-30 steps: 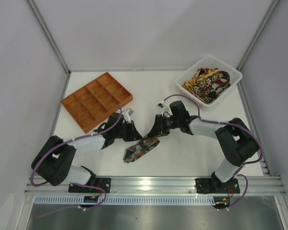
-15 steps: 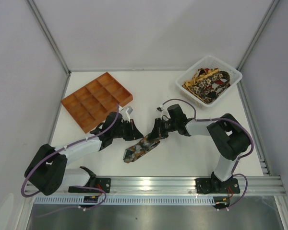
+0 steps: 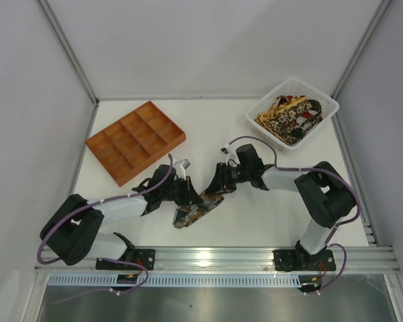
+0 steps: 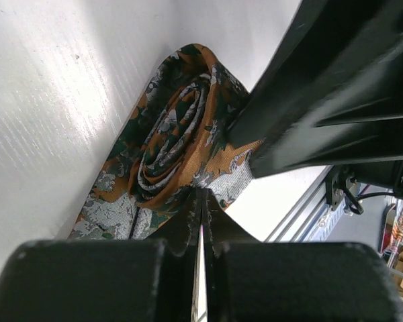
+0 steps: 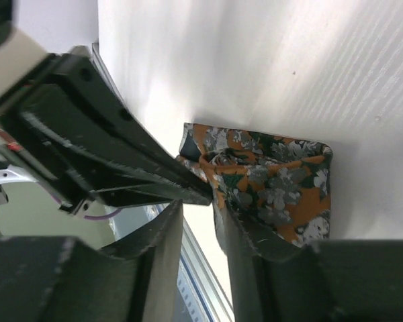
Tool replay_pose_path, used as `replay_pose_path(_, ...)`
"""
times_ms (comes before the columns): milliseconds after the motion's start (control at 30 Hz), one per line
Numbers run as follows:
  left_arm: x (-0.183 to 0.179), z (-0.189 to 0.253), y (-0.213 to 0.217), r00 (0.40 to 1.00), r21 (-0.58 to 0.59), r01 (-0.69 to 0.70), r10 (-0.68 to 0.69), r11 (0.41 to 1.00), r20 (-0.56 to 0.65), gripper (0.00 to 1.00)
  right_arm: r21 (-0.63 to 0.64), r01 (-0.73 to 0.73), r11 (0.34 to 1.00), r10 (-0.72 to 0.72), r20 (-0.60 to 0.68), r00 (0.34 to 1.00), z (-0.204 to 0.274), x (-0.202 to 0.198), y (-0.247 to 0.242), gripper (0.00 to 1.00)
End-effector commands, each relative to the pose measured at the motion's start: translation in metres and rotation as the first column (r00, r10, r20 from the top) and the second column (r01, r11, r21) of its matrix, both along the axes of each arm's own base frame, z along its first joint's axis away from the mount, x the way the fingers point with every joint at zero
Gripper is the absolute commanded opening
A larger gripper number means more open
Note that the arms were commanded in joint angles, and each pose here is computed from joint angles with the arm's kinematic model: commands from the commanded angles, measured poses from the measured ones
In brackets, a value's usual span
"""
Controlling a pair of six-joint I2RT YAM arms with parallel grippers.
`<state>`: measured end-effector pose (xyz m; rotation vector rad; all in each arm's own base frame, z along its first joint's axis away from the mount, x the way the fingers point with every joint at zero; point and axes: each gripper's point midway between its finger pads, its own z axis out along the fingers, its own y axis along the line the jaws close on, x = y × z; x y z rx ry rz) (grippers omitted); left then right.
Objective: Roll the ties
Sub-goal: Roll the tie
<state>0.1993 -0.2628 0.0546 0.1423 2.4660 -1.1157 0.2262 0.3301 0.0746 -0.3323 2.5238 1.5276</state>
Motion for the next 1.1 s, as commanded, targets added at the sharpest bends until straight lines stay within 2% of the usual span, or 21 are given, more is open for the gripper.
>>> replay_pose_path(0, 0.001, 0.002, -0.005, 1.000, -0.026, 0.003, -0.003, 1.000, 0.013, 0.02, 0.034, 0.037, 0.999, -0.040, 0.091, 0.995, 0.032, 0.016, -0.009, 0.38)
replay_pose_path(33, 0.001, 0.000, -0.004, 1.000, -0.022, 0.001, 0.000, 1.000, 0.011, 0.02, 0.001, 0.043, 0.999, -0.043, 0.091, 0.995, 0.028, 0.016, -0.016, 0.44)
replay_pose_path(100, 0.001, -0.001, -0.004, 1.000, -0.021, -0.001, 0.001, 1.000, 0.011, 0.02, -0.024, 0.064, 0.998, -0.062, 0.098, 0.993, 0.032, 0.021, -0.029, 0.50)
replay_pose_path(267, -0.002, -0.004, -0.005, 1.000, -0.022, 0.006, -0.006, 1.000, 0.006, 0.02, -0.088, 0.079, 0.993, -0.070, 0.100, 0.993, 0.022, 0.026, -0.050, 0.74)
replay_pose_path(433, -0.005, -0.005, -0.005, 1.000, -0.020, 0.007, -0.007, 1.000, 0.005, 0.02, -0.089, 0.026, 0.996, -0.022, 0.045, 0.999, 0.004, 0.018, -0.048, 0.86)
replay_pose_path(733, -0.011, -0.015, 0.000, 1.000, -0.009, 0.002, -0.002, 1.000, -0.001, 0.02, -0.047, -0.060, 0.997, 0.062, 0.060, 0.996, -0.020, 0.018, -0.041, 0.86)
replay_pose_path(1067, -0.014, -0.023, 0.003, 1.000, 0.000, 0.005, -0.005, 1.000, -0.006, 0.02, -0.029, -0.212, 0.977, 0.214, 0.049, 0.976, -0.029, -0.008, -0.011, 0.84)
